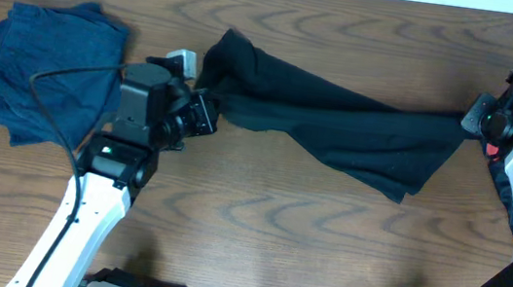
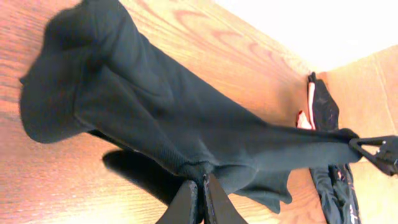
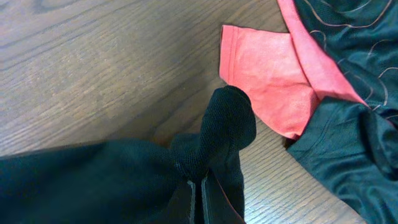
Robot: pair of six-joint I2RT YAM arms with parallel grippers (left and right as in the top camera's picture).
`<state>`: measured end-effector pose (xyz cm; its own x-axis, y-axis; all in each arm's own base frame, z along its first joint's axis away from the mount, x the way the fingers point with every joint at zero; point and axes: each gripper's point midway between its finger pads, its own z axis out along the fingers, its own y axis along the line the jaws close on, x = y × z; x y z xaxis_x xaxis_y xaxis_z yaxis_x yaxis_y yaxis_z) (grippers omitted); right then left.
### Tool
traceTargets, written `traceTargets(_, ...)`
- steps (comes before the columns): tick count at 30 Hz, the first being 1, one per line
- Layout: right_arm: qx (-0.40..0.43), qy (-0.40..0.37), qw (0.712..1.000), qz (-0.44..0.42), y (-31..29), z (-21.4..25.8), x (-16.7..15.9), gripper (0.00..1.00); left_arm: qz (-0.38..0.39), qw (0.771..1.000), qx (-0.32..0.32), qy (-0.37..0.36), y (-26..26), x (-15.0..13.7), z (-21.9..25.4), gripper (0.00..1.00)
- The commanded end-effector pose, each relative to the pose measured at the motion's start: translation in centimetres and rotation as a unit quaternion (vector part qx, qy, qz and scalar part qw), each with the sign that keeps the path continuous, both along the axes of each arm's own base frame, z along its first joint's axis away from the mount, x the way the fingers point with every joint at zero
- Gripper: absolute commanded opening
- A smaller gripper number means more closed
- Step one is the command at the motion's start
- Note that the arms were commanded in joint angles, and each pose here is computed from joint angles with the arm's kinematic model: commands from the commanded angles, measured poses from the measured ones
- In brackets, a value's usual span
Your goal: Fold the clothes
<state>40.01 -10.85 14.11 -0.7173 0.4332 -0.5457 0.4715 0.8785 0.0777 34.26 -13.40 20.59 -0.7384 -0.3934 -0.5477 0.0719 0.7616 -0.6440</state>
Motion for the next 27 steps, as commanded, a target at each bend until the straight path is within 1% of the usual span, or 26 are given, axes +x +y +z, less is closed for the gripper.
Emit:
traceTargets(1, 0.004, -0.012, 1.000, -0.017, -1.0, 1.0, -0.2, 0.01, -0.005, 1.000, -0.011, -0.027, 0.9, -0.2, 1.9, 0.06)
traceTargets(4, 0.011, -0.010, 1.000, -0.012, -0.7, 1.0, -0.3, 0.01, -0.009, 0.998, -0.027, -0.051, 1.3, -0.4, 3.6, 0.06)
traceTargets(7, 0.027, -0.025, 0.999, 0.005, 0.1, 1.7, -0.1, 0.01, -0.005, 0.996, -0.034, -0.085, 1.9, -0.4, 5.6, 0.06)
traceTargets(12, 0.020, -0.073, 0.997, 0.012, 0.6, 5.6, -0.7, 0.01, 0.001, 0.987, -0.027, -0.157, 3.3, -0.7, 10.1, 0.06)
traceTargets(18, -0.007, -0.159, 0.987, 0.035, 1.7, 12.8, -3.2, 0.01, 0.002, 0.974, -0.032, -0.225, 4.3, -1.8, 15.7, 0.06)
traceTargets(23, -0.033, -0.188, 0.980, 0.053, 2.4, 16.0, -5.9, 0.01, -0.002, 0.964, -0.033, -0.264, 4.2, -3.2, 18.7, 0.06)
traceTargets(27, -0.042, -0.197, 0.978, 0.060, 2.9, 17.3, -7.8, 0.01, -0.011, 0.958, -0.036, -0.286, 4.0, -4.9, 20.3, 0.06)
